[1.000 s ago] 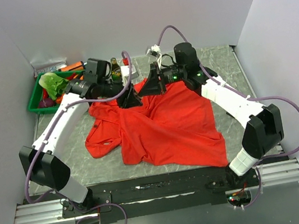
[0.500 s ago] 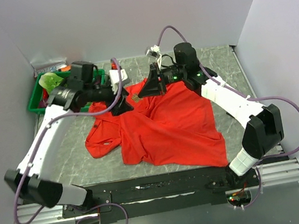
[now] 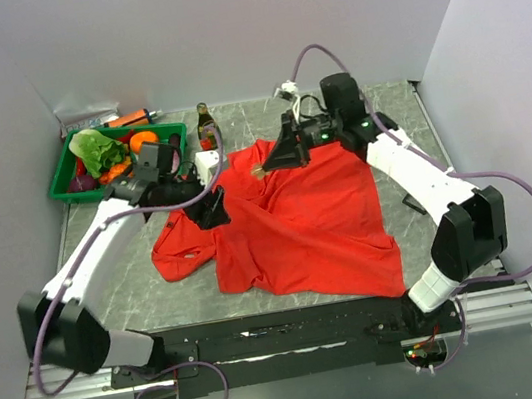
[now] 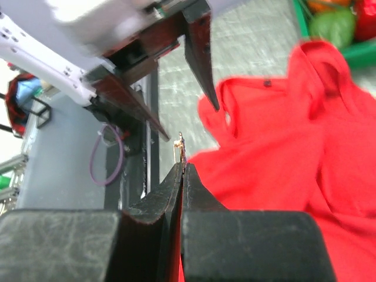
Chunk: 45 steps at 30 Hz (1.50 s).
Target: Remove the brooch from the garment
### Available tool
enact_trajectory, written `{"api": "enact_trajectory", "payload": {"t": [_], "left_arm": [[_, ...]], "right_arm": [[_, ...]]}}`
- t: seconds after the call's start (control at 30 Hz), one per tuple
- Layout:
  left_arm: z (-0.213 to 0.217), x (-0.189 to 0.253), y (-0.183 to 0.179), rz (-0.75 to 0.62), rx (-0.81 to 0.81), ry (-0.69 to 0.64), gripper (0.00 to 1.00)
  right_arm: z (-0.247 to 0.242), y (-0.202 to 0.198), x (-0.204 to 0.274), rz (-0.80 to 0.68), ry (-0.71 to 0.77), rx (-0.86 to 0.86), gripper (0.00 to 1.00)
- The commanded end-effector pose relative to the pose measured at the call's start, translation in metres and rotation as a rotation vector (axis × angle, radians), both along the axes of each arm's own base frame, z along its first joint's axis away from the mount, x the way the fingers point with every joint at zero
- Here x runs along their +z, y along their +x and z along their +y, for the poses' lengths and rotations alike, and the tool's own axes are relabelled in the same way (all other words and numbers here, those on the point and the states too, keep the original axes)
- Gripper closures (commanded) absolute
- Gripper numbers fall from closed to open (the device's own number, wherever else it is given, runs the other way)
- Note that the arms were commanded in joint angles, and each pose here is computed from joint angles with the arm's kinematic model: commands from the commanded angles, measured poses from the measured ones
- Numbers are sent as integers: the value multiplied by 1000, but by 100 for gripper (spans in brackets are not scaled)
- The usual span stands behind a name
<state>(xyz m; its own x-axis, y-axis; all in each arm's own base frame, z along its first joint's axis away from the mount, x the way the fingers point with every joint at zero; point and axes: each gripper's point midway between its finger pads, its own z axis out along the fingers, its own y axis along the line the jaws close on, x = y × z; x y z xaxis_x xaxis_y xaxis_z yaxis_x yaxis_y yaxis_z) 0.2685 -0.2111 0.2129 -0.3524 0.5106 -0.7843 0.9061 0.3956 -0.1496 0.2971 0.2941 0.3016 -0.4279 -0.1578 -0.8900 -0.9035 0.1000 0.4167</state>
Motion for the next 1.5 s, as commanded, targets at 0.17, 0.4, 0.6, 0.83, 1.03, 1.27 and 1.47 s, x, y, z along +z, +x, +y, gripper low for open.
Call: {"api": "enact_trajectory", "payload": {"t": [0.17, 0.4, 0.6, 0.83, 1.03, 1.27, 1.47], "left_arm": [[-21, -45, 59, 92, 110, -8, 3], [-40, -42, 89, 109, 216, -69, 4], [-40, -44, 105, 100, 307, -57, 3], [-46, -44, 105, 125, 292, -62, 3], [-47, -46, 105, 130, 294, -49, 4], [-47, -49, 104, 133, 297, -33, 4], [-50, -52, 105, 143, 298, -25, 4]], "right_arm": [[-100, 20, -28, -109, -253, -262, 100], [-216, 13, -91, -116, -539, -535, 100], [-309, 4, -148, -187, -872, -689, 100], [-361, 9, -177, -252, -1084, -748, 100], [-391, 15, -195, -310, -1252, -752, 100], [-408, 24, -206, -320, -1333, -775, 100], [-417, 28, -220, -322, -1379, -759, 100]]}}
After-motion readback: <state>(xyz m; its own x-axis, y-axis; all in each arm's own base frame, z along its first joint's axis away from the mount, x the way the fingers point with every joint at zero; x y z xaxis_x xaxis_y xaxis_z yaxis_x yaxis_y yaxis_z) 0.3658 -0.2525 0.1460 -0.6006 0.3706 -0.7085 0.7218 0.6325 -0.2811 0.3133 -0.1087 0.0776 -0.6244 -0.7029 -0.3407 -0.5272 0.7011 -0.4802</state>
